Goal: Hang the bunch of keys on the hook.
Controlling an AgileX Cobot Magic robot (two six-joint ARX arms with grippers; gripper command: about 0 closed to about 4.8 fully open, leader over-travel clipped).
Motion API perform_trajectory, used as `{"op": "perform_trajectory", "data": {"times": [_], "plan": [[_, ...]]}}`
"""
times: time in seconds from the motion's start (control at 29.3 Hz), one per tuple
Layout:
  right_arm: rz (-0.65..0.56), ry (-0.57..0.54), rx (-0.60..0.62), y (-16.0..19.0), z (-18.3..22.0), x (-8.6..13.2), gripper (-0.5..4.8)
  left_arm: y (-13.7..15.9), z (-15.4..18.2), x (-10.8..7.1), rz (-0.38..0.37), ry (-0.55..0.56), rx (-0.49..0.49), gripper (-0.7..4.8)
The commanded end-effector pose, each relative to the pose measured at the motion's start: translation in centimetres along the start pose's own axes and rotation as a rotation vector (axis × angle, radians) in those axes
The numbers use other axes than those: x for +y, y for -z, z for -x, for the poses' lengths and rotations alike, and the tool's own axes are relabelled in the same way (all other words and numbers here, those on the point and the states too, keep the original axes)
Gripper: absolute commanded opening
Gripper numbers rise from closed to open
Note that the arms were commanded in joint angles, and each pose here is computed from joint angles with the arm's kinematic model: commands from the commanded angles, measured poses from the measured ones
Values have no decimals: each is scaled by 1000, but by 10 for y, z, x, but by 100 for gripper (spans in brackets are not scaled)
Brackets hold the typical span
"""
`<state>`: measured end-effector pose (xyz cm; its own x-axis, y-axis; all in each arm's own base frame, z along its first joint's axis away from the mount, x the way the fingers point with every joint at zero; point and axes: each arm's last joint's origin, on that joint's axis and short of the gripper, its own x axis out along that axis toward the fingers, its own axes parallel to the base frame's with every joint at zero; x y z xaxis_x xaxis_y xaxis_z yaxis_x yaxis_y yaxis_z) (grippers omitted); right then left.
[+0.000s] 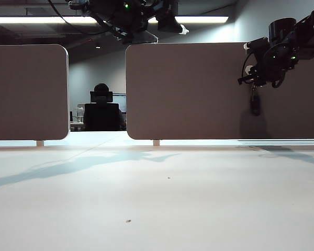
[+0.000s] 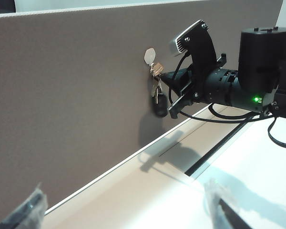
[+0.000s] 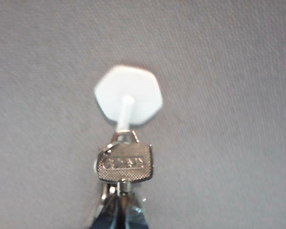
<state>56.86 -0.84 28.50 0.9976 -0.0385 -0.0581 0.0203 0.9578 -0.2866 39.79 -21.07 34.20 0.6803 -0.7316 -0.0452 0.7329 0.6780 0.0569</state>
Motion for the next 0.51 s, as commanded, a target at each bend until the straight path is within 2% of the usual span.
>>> {"op": "perform_trajectory", "data": {"times": [0.03, 0.17, 0.51], "plan": [[6, 48, -16, -6, 1, -4, -6, -4, 1, -1, 1, 8, -6, 479], [5, 61, -7, 1, -1, -11, -6, -2, 1, -1, 7, 17, 10, 479], [30, 22, 27, 15, -6, -5, -6, -1, 1, -2, 10, 29, 19, 479]]}}
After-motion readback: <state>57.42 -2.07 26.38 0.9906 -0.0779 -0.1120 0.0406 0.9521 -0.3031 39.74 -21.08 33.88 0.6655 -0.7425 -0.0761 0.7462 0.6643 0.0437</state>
